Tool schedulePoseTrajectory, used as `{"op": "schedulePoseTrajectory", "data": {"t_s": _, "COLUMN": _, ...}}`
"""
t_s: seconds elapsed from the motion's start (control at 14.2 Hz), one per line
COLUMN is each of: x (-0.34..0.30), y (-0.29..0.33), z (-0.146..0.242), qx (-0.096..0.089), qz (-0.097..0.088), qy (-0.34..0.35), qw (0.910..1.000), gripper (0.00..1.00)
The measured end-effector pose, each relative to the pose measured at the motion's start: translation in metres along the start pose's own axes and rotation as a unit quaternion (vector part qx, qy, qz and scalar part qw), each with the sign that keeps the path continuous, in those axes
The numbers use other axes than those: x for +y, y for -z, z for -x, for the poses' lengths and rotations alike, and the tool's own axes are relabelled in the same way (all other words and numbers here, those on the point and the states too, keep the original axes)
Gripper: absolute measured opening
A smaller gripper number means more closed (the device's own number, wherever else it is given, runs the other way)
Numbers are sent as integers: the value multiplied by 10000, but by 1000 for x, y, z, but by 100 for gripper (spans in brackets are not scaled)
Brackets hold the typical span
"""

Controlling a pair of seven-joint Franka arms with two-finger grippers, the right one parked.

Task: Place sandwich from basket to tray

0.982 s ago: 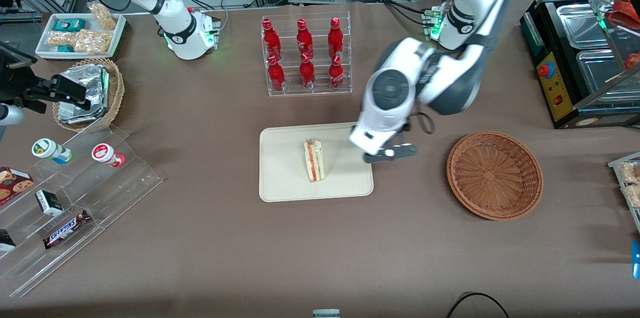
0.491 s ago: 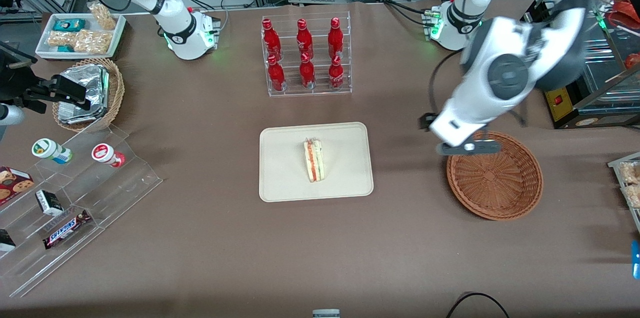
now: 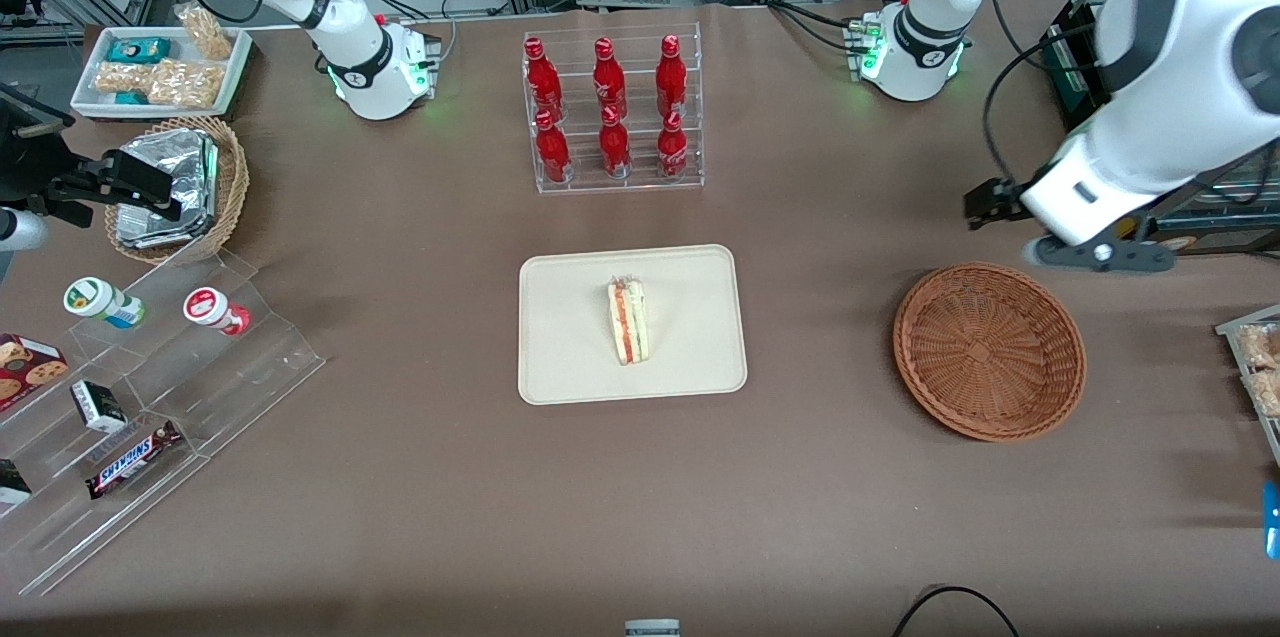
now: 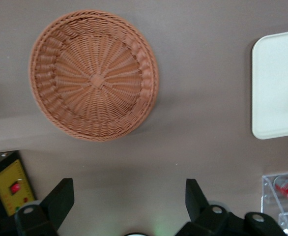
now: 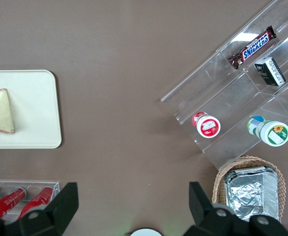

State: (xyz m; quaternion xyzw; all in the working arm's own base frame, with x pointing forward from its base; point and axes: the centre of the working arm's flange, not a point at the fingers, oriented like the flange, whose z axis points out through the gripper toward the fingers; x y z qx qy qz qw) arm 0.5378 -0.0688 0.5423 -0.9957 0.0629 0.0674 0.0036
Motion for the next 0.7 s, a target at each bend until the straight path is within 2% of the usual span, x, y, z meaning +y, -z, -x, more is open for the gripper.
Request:
{"op": "schedulePoseTrajectory", "data": {"t_s": 0.42, "x": -27, "y": 51, "z": 2, "qx": 477, "qz": 12, "qy": 107, "qw": 9988, "gripper": 100}}
{"op": "schedulePoseTrajectory", "data": {"t_s": 0.7, "x": -39, "y": 63, "z": 3, "qx": 606, "qz": 16, "qy": 215, "qw": 9979, "gripper": 100}}
